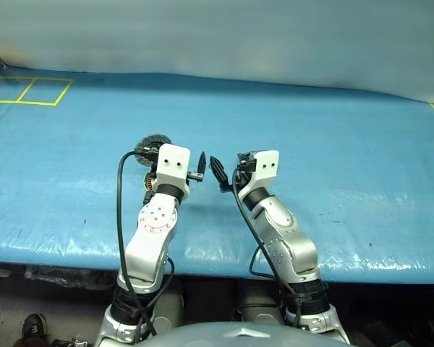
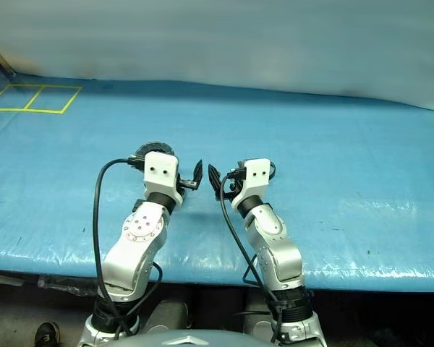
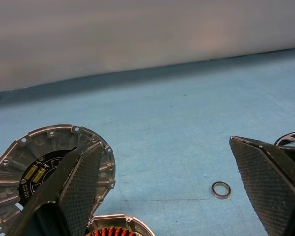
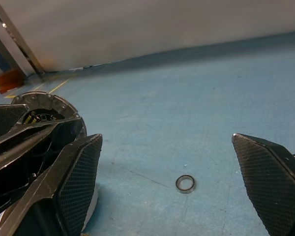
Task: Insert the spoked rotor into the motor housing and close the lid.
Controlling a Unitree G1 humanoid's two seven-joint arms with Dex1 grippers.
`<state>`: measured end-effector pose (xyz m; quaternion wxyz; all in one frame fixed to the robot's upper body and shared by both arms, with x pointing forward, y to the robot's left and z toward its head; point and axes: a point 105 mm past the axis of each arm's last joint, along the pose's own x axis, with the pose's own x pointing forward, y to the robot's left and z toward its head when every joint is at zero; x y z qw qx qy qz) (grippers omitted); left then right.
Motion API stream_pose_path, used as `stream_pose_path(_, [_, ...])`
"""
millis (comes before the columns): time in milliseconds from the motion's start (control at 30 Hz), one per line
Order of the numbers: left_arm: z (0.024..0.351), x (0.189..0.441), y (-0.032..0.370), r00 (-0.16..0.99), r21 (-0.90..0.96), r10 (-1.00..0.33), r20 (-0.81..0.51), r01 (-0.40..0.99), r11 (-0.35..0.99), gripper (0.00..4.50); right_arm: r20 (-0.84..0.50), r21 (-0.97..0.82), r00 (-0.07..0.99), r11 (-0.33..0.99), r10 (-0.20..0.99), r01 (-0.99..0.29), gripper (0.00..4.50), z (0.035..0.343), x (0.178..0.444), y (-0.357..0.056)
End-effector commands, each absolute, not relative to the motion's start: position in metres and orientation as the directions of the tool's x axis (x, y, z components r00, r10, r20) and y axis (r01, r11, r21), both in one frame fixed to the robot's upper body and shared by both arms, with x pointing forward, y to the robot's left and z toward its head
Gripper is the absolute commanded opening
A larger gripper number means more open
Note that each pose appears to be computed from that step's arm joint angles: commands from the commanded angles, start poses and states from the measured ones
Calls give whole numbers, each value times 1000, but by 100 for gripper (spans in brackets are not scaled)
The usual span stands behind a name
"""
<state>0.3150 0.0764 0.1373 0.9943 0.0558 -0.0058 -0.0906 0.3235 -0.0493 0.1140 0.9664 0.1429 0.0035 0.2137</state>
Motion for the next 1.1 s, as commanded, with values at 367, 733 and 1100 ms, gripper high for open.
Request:
stream_pose_path(367, [149, 311, 64, 956, 134, -285, 63, 275, 952, 450, 152, 269, 898, 857, 412, -439, 446, 133, 320, -43])
stream_pose_path(733, [148, 312, 65, 959, 133, -275, 76, 263, 956, 450, 158, 243, 896, 863, 415, -443, 446, 135, 323, -45])
stream_pose_path(1100, [149, 314, 62, 952, 143, -296, 78, 283, 948, 450, 165, 228, 901, 873, 402, -432, 446, 136, 324, -48])
